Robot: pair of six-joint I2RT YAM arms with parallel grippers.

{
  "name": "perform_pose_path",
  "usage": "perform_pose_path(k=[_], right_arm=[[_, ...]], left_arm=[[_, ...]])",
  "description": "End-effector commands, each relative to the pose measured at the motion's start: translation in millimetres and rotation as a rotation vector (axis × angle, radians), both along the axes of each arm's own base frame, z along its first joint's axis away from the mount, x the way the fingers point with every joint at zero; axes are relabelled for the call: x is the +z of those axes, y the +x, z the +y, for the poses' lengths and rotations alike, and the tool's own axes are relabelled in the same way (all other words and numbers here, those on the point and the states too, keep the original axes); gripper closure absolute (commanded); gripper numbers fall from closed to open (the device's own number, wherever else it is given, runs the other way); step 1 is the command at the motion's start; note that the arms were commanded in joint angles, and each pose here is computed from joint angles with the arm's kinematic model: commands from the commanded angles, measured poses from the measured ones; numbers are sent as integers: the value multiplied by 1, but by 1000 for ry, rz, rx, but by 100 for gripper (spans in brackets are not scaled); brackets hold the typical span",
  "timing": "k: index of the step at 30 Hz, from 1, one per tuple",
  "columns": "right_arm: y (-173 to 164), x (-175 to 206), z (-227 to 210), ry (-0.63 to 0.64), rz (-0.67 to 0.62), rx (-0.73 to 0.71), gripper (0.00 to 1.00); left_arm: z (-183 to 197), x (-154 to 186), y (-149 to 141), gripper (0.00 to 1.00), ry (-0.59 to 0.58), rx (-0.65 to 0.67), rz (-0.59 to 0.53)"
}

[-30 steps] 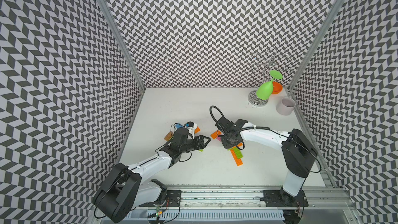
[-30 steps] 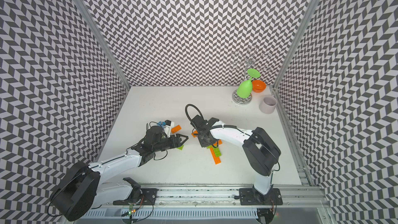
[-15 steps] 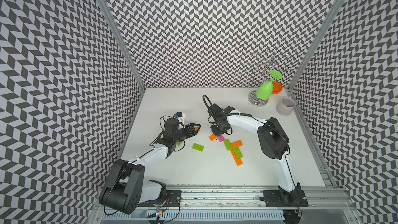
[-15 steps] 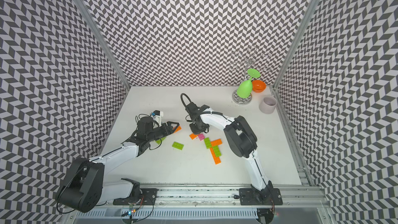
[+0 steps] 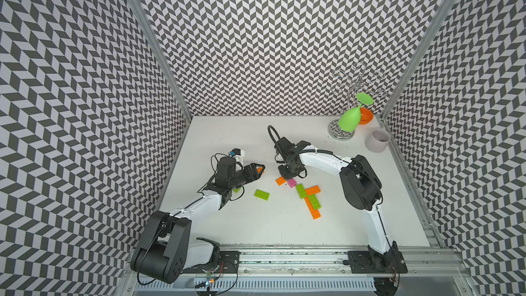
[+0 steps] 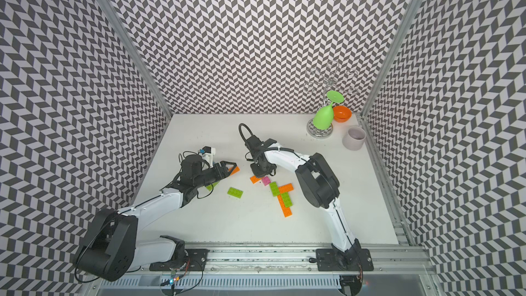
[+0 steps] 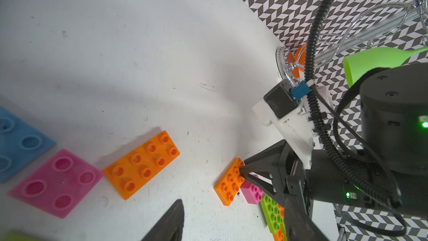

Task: Assemble a small pinwheel with lego
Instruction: Adjust the lego brick at the center of the board.

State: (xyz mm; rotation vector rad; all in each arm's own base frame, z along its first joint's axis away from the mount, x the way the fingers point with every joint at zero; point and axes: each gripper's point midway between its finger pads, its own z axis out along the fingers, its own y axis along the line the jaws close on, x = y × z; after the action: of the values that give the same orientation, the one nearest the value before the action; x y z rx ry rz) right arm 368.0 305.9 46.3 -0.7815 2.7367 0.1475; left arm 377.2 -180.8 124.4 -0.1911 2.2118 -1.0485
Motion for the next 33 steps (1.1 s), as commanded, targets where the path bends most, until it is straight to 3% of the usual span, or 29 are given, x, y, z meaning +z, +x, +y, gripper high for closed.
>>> perform_pose_path(k=[1,19,33], right_arm=[[1,3,11,30,8,41,80],[-8,-24,7,-11,84,34,80],[-25,-15,-5,-9,119,-22,79]], left_arm=[[-2,4,3,32,3,-7,-30],[-5,0,1,32,-9,-15,-23],[-5,-1,-3,32,-13,-21,-17]])
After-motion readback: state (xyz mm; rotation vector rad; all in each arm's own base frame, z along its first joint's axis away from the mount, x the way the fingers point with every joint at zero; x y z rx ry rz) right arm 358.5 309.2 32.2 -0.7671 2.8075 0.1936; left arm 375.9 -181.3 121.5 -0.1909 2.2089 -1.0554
